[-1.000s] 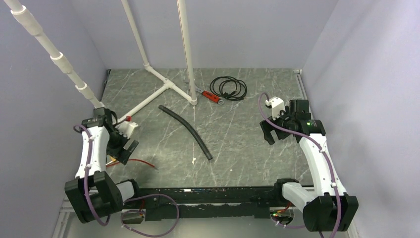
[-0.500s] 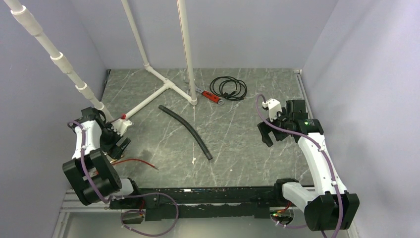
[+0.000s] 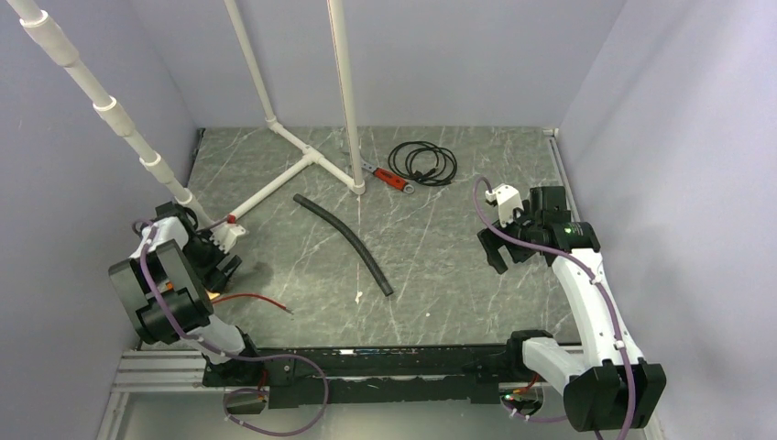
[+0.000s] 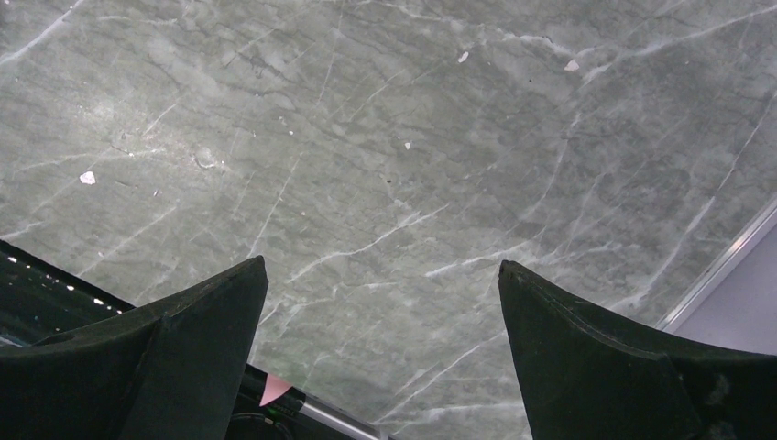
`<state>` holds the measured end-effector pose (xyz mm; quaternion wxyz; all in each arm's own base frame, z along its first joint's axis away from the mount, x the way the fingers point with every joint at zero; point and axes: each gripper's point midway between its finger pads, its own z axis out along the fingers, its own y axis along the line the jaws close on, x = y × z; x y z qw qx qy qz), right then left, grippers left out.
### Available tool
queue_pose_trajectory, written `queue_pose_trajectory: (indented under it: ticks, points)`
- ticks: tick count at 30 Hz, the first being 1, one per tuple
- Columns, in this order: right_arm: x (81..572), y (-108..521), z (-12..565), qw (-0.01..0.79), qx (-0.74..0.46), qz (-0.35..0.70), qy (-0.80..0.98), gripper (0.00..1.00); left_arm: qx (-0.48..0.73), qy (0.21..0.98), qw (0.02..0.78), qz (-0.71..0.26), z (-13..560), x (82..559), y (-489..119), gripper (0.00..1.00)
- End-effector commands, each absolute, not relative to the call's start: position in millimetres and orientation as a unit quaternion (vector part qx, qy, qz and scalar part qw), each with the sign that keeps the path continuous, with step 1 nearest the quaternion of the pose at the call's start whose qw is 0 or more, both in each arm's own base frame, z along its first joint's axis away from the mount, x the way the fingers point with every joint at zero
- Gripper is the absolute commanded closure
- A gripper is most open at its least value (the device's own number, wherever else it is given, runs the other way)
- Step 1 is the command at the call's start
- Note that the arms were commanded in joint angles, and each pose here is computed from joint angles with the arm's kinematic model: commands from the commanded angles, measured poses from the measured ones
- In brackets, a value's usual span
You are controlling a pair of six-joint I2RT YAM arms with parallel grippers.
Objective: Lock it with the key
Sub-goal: Pick up the lock from the corner of the board.
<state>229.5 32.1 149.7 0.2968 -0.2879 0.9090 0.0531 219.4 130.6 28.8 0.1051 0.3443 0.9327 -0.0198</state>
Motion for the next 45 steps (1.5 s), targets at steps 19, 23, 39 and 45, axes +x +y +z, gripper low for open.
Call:
queue_pose_trajectory:
  ticks: [19, 23, 39, 45]
  points:
    - [234, 30, 164, 0.331, -0.297, 0.034, 0.895, 0.00, 0.405, 0.900, 0.122, -0.108, 30, 230, 70, 0.51]
    - [237, 32, 167, 0.338, -0.290, 0.040, 0.895, 0.00, 0.424, 0.887, 0.144, -0.110, 45, 241, 40, 0.57]
    - [248, 54, 188, 0.362, -0.242, 0.102, 0.894, 0.00, 0.486, 0.841, 0.188, -0.149, 80, 260, -65, 0.67]
    - [253, 69, 196, 0.360, -0.212, 0.150, 0.896, 0.00, 0.525, 0.817, 0.181, -0.152, 83, 261, -107, 0.70]
